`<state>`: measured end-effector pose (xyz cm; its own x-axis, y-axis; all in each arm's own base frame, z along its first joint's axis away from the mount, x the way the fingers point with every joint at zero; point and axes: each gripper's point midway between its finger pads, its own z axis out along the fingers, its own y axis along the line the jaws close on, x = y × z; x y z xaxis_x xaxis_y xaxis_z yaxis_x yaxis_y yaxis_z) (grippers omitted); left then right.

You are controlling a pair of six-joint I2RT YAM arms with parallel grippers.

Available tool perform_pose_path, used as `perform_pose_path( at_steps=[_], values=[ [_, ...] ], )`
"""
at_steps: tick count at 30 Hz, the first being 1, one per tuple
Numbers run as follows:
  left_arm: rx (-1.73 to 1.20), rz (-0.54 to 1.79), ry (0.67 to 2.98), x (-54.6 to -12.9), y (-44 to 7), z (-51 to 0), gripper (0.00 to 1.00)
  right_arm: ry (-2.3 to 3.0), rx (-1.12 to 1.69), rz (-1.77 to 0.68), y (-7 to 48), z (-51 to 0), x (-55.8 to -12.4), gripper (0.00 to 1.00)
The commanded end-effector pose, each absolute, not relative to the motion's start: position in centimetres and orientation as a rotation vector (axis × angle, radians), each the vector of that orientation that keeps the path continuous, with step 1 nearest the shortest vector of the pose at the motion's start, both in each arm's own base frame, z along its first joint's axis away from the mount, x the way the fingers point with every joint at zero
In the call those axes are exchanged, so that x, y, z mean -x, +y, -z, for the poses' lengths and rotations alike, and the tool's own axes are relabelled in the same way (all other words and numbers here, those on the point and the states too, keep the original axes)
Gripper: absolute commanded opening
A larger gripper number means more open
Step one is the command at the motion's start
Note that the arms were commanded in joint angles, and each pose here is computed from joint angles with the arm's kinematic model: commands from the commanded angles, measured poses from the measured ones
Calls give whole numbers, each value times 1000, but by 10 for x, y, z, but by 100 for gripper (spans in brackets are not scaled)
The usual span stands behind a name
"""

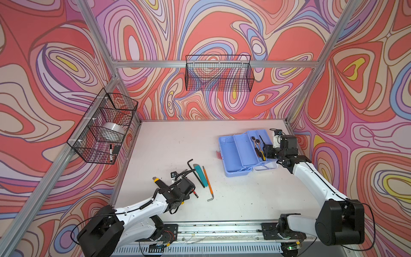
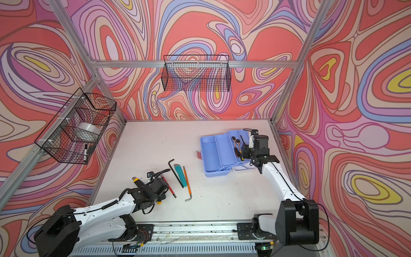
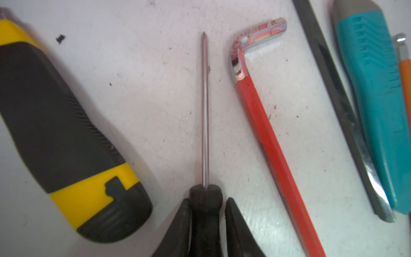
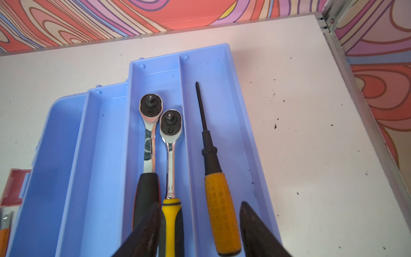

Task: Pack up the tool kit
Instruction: 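Lower the left gripper and grasp the black-handled screwdriver by its handle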

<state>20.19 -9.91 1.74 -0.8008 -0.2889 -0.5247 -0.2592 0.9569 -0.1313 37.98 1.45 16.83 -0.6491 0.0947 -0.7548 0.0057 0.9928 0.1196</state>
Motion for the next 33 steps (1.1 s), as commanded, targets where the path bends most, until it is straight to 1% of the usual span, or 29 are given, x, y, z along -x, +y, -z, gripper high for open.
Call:
perform_pose_path(
  at_steps=[1,4,8,14,23,28,33],
  values=[
    [397,72,2567,-199,-98,-11,26,2256,-76,-124,12,-175,-377,58],
    [400,85,2573,-198,-99,-8,24,2255,-78,-122,11,-175,-377,58],
    [385,72,2591,-195,-99,-4,15,2248,-76,-122,11,-178,-377,58],
    [389,93,2619,-191,-101,0,8,2248,-79,-124,11,-178,-377,58],
    [391,98,2644,-188,-103,5,8,2249,-81,-124,12,-178,-377,58],
    [397,109,2663,-186,-105,8,4,2249,-83,-120,11,-177,-377,58],
    [406,147,2634,-189,-108,0,1,2249,-86,-117,10,-177,-377,58]
  ],
)
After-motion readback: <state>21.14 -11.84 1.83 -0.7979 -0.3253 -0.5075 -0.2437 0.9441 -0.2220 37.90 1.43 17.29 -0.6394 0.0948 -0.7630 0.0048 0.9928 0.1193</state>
